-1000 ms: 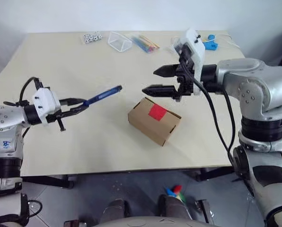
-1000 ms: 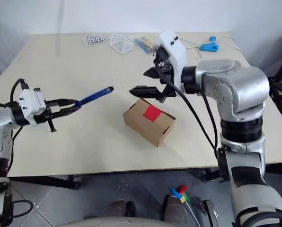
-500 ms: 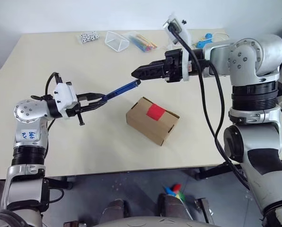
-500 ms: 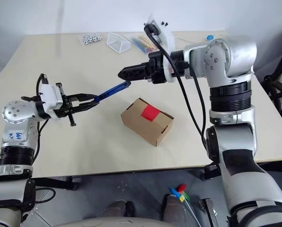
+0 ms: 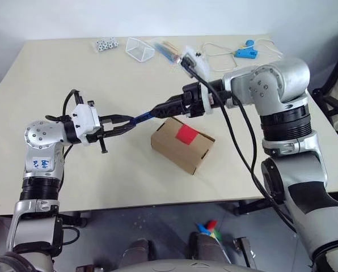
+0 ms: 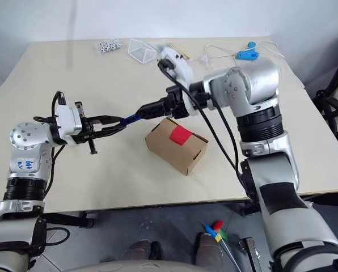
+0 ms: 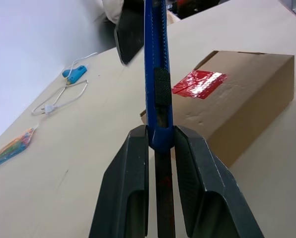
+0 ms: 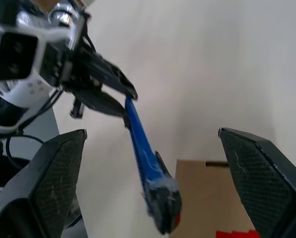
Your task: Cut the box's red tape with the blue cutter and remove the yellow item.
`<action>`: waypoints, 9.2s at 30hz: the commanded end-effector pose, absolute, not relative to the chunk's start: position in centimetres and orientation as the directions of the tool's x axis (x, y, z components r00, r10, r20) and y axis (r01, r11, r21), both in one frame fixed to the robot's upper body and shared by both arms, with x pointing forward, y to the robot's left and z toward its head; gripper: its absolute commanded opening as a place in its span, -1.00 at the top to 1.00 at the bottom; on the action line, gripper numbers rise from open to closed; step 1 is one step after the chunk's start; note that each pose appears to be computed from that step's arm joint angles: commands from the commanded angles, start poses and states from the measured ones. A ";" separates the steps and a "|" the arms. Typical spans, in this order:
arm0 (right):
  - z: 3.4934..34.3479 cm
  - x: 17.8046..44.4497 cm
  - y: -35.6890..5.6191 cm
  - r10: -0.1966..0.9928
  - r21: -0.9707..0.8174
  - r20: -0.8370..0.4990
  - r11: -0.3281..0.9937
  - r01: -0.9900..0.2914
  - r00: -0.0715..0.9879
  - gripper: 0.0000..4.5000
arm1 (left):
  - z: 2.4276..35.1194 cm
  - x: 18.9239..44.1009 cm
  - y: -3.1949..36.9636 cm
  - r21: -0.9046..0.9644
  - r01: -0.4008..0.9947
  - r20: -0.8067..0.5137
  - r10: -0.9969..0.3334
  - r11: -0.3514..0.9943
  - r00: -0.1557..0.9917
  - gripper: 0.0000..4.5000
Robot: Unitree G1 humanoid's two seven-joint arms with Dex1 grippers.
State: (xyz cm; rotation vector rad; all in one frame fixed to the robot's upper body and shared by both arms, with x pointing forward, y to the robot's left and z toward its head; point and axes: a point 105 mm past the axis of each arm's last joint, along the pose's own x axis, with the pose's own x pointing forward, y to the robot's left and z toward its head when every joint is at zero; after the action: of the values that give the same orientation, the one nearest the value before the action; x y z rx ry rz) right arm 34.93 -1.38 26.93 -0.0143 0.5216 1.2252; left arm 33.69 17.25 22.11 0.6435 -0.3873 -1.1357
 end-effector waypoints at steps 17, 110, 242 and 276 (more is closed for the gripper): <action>29.8 34.8 -2.2 0.910 0.200 -0.333 0.325 -0.924 0.248 0.93 | 23.0 33.7 17.7 0.657 0.688 -0.012 -0.909 0.307 0.416 0.65; 27.8 32.7 -13.0 0.627 -0.017 -0.304 0.749 -0.662 0.717 0.93 | 18.9 36.8 7.5 0.187 0.977 -0.442 -0.879 0.107 0.181 1.00; 28.2 35.6 -11.2 0.656 -0.209 -0.535 0.508 -0.836 0.532 0.93 | 17.2 39.1 9.3 0.131 0.958 -0.617 -0.736 0.253 0.279 1.00; 27.0 37.8 -13.1 0.579 -0.237 -0.623 0.501 -0.832 0.526 0.93 | 17.3 39.0 9.3 0.123 0.958 -0.621 -0.733 0.257 0.277 1.00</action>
State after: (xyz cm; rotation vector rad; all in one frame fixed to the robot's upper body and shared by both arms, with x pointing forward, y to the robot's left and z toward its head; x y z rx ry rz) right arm 37.89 -12.42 25.59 -0.5318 0.5298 0.9227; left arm 38.37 7.94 19.09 0.5085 0.4041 -1.2955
